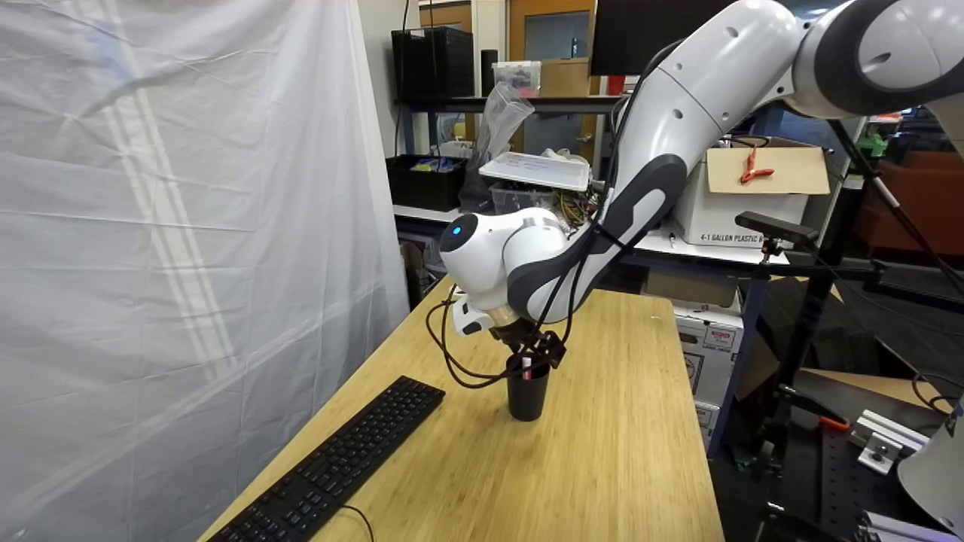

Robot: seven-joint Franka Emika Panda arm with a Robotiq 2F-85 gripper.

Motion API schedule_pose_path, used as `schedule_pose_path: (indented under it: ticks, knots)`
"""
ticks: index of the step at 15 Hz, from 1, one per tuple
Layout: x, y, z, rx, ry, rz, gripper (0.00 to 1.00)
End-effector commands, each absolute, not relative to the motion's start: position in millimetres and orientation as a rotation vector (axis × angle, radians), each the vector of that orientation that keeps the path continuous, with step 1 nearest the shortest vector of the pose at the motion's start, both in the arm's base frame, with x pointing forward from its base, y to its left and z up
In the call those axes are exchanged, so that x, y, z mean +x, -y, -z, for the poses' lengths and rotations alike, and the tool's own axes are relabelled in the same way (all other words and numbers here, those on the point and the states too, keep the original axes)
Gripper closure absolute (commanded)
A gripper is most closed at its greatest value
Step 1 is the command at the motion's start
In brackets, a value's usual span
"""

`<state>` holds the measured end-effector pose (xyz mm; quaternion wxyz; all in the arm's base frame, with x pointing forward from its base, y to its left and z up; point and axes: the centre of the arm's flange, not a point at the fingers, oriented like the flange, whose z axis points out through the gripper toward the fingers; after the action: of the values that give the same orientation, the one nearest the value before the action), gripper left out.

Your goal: Remove the orange marker from the black cup

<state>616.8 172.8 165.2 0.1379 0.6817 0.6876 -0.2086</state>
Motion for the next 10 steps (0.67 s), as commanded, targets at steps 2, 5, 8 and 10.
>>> schedule_pose_path:
  ticks: [2, 5, 8, 10]
  knots:
    - [628.6, -174.9, -160.1, 1.907, -2.044, 0.588, 0.00]
    - [631.5, -174.1, -158.5, 1.901, -2.056, 0.591, 0.00]
    - [634.1, -172.8, -160.4, 1.902, -2.057, 0.588, 0.09]
    - [635.5, -172.2, -161.8, 1.901, -2.057, 0.586, 0.34]
